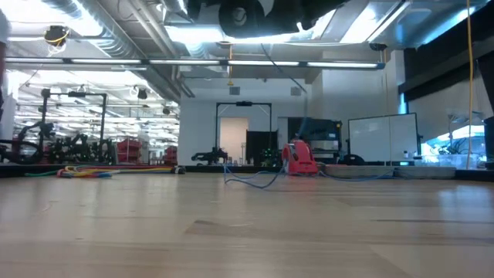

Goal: Coil cords
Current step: Coil the blue wire on the black spool

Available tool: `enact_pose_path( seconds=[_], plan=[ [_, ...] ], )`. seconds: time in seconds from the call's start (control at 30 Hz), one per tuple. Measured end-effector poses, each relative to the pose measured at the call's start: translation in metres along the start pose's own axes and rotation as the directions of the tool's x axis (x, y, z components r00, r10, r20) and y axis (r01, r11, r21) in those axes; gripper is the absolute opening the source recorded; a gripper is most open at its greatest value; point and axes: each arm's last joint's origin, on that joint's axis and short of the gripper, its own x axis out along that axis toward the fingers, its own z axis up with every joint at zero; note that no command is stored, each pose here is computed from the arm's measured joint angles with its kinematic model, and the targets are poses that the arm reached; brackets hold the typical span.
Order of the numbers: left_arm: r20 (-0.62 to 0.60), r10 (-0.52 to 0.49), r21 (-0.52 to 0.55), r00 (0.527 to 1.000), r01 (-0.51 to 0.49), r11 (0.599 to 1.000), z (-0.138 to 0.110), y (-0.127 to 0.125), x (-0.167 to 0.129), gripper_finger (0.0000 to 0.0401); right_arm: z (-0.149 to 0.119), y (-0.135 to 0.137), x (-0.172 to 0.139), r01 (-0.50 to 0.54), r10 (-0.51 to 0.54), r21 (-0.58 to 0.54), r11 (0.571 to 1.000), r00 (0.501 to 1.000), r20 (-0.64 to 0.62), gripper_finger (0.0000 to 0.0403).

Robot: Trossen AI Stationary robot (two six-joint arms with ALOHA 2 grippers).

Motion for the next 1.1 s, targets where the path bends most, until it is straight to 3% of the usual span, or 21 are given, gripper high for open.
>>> enact_pose_path(
  seconds=[0.3, 0.67, 0.97, 1.1],
  plan=[
    [-0.074, 0.021, 0.054, 0.997, -0.017, 0.998, -0.019, -0.002, 0.015, 0.0000, 0.001, -0.002, 0.001, 0.004, -0.005, 0.028, 1.000, 1.000, 0.019, 0.0001],
    [-0.067, 0.018, 0.107, 0.998, -0.011, 0.994, -0.016, -0.001, 0.013, 0.0005, 0.003, -0.002, 0.001, 0.004, -0.006, 0.042, 0.999, 0.999, 0.033, 0.0001],
    [-0.109, -0.001, 0.149, 0.994, 0.017, 0.989, -0.020, -0.006, 0.009, 0.0117, 0.005, -0.003, 0.000, 0.005, -0.008, 0.053, 0.999, 0.999, 0.041, 0.0001],
    [-0.154, -0.026, 0.183, 0.988, 0.055, 0.982, -0.024, -0.013, 0.002, 0.0147, 0.006, -0.003, 0.000, 0.006, -0.009, 0.053, 0.999, 0.999, 0.044, 0.0001]
  ],
)
